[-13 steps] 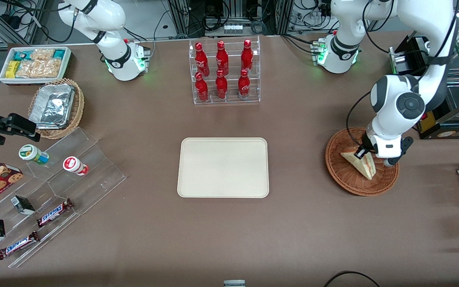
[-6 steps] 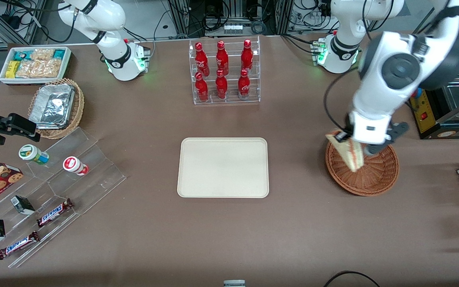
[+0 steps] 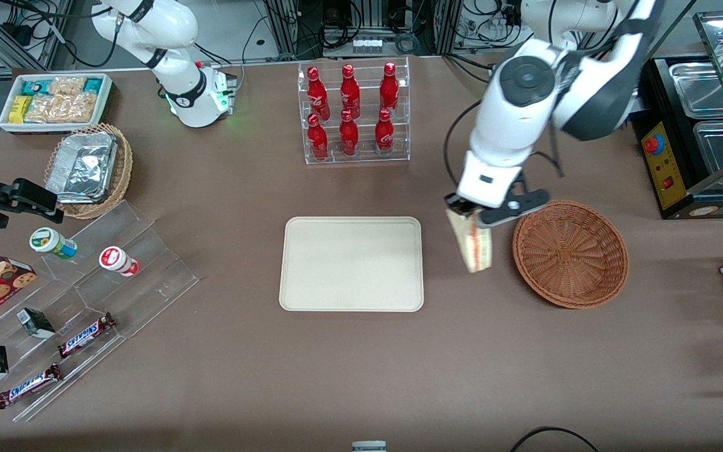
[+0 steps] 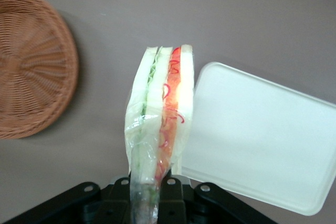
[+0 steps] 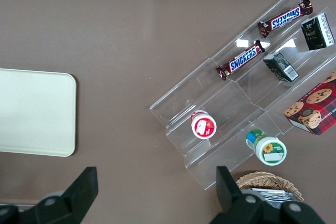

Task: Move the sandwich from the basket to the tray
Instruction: 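Lift the sandwich and carry it with the left gripper toward the tray, then lower the sandwich onto the white tray and open the left gripper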

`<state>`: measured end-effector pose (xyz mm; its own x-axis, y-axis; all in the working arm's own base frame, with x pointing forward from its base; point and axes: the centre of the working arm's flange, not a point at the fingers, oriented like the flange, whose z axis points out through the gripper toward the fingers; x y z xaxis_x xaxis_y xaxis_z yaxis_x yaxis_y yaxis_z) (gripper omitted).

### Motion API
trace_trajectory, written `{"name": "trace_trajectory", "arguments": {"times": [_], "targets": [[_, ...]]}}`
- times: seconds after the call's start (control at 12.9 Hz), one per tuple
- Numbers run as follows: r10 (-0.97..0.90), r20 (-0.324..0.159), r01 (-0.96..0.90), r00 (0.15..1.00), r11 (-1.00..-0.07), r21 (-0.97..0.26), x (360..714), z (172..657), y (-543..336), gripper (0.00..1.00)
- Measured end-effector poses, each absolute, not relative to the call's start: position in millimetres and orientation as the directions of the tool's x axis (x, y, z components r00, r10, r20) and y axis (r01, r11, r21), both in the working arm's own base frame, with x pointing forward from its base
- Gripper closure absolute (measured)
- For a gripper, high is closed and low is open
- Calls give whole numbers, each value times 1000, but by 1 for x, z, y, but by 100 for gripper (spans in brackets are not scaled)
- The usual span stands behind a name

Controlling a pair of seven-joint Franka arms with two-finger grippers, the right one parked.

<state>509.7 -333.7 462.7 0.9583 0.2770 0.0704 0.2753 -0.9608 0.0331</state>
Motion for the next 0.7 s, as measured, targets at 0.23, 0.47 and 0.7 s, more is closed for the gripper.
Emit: {"name": "trace_trajectory", "arguments": {"times": [0.23,0.47,0.7], "targets": [[120,82,121,989,-993,-7,494,407,-386,85],[53,60,53,997,-999,3,482,355,-422,85],[43,83,45,996,-999,-16,484,319,-430,85]]}}
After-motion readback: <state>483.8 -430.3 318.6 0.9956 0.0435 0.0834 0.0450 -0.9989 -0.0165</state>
